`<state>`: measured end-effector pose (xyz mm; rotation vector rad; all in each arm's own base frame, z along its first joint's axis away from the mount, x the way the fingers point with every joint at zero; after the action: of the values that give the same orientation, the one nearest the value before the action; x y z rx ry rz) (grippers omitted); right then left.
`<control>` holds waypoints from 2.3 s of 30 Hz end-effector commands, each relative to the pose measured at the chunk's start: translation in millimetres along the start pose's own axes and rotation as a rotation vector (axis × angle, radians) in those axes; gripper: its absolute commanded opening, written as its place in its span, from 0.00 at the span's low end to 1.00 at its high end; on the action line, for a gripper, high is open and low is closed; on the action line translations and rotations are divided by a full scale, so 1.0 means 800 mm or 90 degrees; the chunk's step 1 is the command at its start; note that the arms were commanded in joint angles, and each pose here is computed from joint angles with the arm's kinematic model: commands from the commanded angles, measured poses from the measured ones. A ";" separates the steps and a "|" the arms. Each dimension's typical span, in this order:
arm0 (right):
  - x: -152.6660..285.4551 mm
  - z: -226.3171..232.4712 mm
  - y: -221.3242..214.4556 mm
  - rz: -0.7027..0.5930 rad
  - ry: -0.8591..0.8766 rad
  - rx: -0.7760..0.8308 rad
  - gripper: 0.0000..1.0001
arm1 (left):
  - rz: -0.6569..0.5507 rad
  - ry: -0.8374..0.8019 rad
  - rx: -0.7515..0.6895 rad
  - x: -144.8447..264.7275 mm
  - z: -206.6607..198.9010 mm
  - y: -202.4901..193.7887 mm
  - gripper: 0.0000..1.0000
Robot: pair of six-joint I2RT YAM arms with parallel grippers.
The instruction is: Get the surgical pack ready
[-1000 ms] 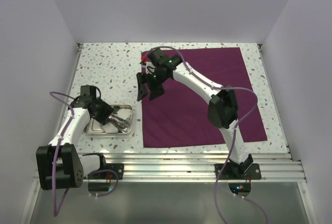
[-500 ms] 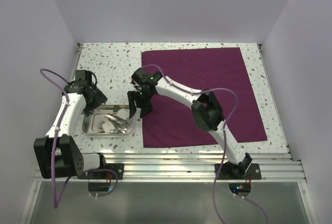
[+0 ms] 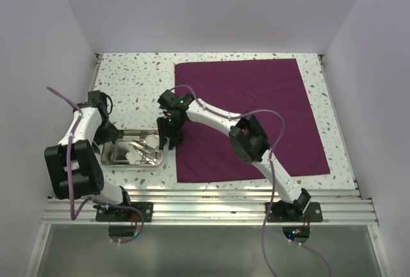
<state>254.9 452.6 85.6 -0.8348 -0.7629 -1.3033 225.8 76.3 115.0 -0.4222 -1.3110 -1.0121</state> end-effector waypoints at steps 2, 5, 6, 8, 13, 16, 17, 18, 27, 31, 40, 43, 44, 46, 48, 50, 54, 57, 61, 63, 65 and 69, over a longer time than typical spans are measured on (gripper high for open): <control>-0.008 0.001 0.003 -0.008 -0.011 -0.002 0.44 | -0.008 0.037 -0.023 -0.010 0.010 0.018 0.69; -0.010 0.001 0.004 -0.007 -0.012 0.002 0.41 | 0.024 0.027 -0.026 -0.026 0.009 0.012 0.65; -0.010 0.002 0.005 -0.010 -0.011 0.007 0.40 | 0.028 0.024 -0.024 -0.031 0.010 0.011 0.64; -0.010 0.004 0.006 -0.011 -0.010 0.011 0.36 | 0.038 0.007 -0.029 -0.038 0.006 0.009 0.61; -0.005 0.014 0.007 -0.011 0.009 0.026 0.26 | 0.048 -0.036 -0.032 -0.040 -0.003 0.003 0.43; -0.002 0.021 0.009 -0.013 0.022 0.036 0.17 | 0.045 -0.063 -0.029 -0.032 -0.006 0.001 0.40; -0.003 0.021 0.009 -0.008 0.025 0.036 0.12 | 0.046 -0.076 -0.030 -0.029 -0.008 0.000 0.35; 0.000 0.025 0.010 -0.009 0.033 0.043 0.10 | 0.042 -0.084 -0.029 -0.025 -0.009 0.001 0.24; 0.037 0.049 0.006 -0.017 0.073 0.083 0.00 | -0.008 -0.187 -0.018 0.029 -0.018 0.021 0.00; 0.059 0.045 0.001 -0.015 0.079 0.081 0.00 | -0.033 -0.260 -0.010 0.057 -0.035 0.039 0.00; 0.133 -0.004 0.007 -0.072 0.074 0.053 0.00 | -0.097 -0.382 -0.113 0.142 -0.155 0.074 0.00; 0.161 -0.027 0.012 -0.099 0.066 0.031 0.00 | -0.108 -0.427 -0.157 0.163 -0.201 0.077 0.00; 0.164 -0.042 0.016 -0.105 0.056 0.015 0.00 | -0.101 -0.441 -0.171 0.165 -0.214 0.075 0.00; 0.183 -0.050 0.017 -0.125 0.059 0.003 0.00 | -0.077 -0.464 -0.214 0.167 -0.256 0.068 0.00; 0.187 -0.072 0.019 -0.127 0.050 -0.028 0.00 | -0.065 -0.469 -0.246 0.161 -0.292 0.063 0.00; 0.198 -0.090 0.021 -0.145 0.038 -0.049 0.00 | -0.087 -0.511 -0.276 0.187 -0.329 0.064 0.00; 0.216 -0.124 0.027 -0.177 0.021 -0.090 0.00 | -0.081 -0.560 -0.332 0.200 -0.404 0.066 0.00; 0.223 -0.150 0.022 -0.187 0.004 -0.119 0.00 | -0.054 -0.581 -0.352 0.183 -0.445 0.061 0.00; 0.232 -0.185 0.018 -0.207 -0.011 -0.167 0.00 | -0.038 -0.682 -0.365 0.198 -0.491 0.049 0.00; 0.231 -0.196 0.012 -0.211 -0.018 -0.183 0.00 | -0.026 -0.708 -0.368 0.192 -0.506 0.042 0.00; 0.227 -0.208 0.008 -0.211 -0.027 -0.202 0.00 | -0.011 -0.737 -0.378 0.189 -0.523 0.028 0.00; 0.218 -0.222 0.002 -0.209 -0.040 -0.223 0.00 | 0.027 -0.759 -0.395 0.178 -0.544 0.004 0.00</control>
<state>307.2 174.8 128.8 -1.2882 -0.8404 -1.8848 455.9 -233.8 101.5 -1.5735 -1.6350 -1.2665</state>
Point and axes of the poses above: each gripper's point midway between its finger pads, its own x axis back along the fingers, its own z axis along the line the jaws close on, y = z × x, the point moved 5 cm from there along x, back along the fingers, and after that the axes turned 13 degrees about -x, right-handed, at the moved point
